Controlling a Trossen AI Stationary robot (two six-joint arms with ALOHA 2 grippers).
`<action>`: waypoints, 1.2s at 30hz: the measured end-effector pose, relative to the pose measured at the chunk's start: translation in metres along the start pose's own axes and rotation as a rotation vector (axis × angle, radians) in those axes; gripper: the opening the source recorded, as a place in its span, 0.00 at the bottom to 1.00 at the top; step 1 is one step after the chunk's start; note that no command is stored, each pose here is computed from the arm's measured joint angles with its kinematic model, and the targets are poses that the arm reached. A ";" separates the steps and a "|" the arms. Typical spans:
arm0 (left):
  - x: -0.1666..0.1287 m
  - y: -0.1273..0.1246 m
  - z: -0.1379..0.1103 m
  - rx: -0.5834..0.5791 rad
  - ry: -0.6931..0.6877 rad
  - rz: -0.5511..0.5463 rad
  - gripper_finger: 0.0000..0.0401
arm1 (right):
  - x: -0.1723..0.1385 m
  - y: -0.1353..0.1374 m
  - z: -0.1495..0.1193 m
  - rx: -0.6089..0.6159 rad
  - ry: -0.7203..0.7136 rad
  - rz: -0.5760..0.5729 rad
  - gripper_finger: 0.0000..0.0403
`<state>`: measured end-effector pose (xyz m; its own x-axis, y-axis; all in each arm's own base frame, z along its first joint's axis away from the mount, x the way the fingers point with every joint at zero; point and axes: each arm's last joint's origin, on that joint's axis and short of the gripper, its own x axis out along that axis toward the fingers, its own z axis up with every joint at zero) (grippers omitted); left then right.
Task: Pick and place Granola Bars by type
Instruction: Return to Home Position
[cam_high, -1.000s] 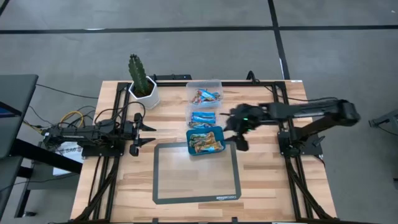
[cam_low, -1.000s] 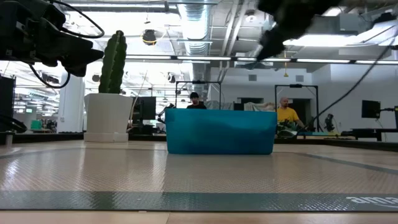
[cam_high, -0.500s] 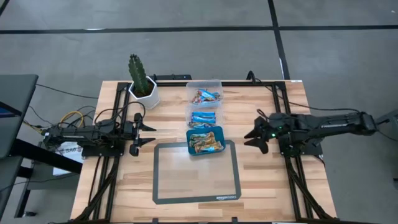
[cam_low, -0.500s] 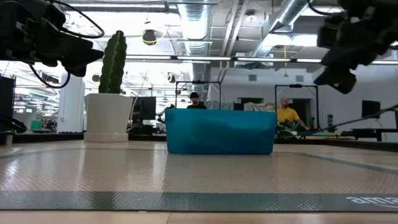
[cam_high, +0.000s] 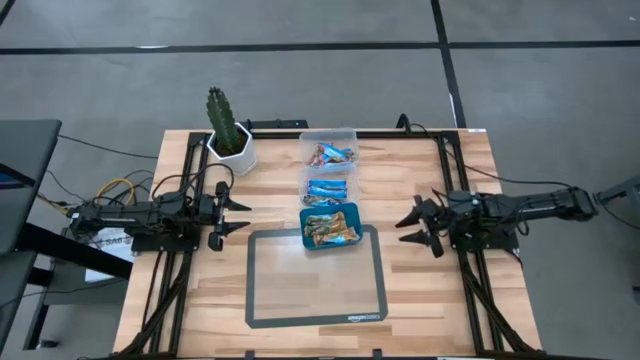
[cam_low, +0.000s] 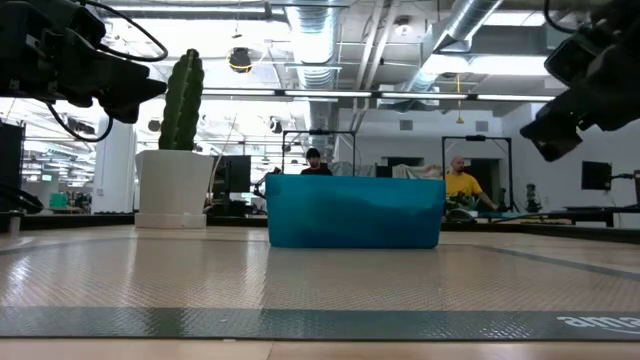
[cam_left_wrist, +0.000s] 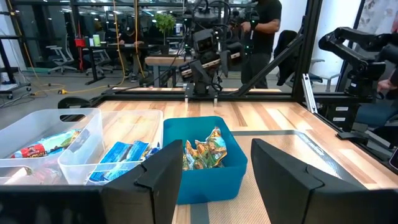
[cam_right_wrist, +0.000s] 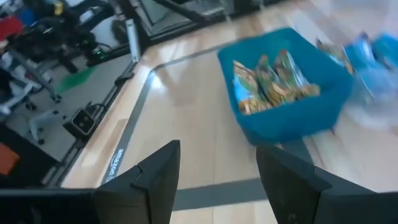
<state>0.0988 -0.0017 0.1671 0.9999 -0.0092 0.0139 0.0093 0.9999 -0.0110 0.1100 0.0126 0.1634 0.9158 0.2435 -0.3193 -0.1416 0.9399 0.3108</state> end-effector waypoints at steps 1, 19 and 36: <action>0.000 0.000 0.000 0.000 0.000 0.000 0.46 | 0.001 0.000 -0.001 -0.031 -0.008 0.010 0.51; 0.000 0.000 0.000 0.000 0.000 0.000 0.46 | 0.008 -0.002 -0.013 -0.272 -0.111 0.040 0.51; 0.000 0.000 0.000 0.000 0.000 0.000 0.46 | 0.007 -0.013 -0.015 -0.129 -0.098 -0.082 0.50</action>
<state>0.0989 -0.0017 0.1670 0.9999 -0.0095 0.0136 0.0096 0.9999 -0.0110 0.1126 0.0056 0.1439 0.9576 0.1464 -0.2481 -0.1063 0.9801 0.1677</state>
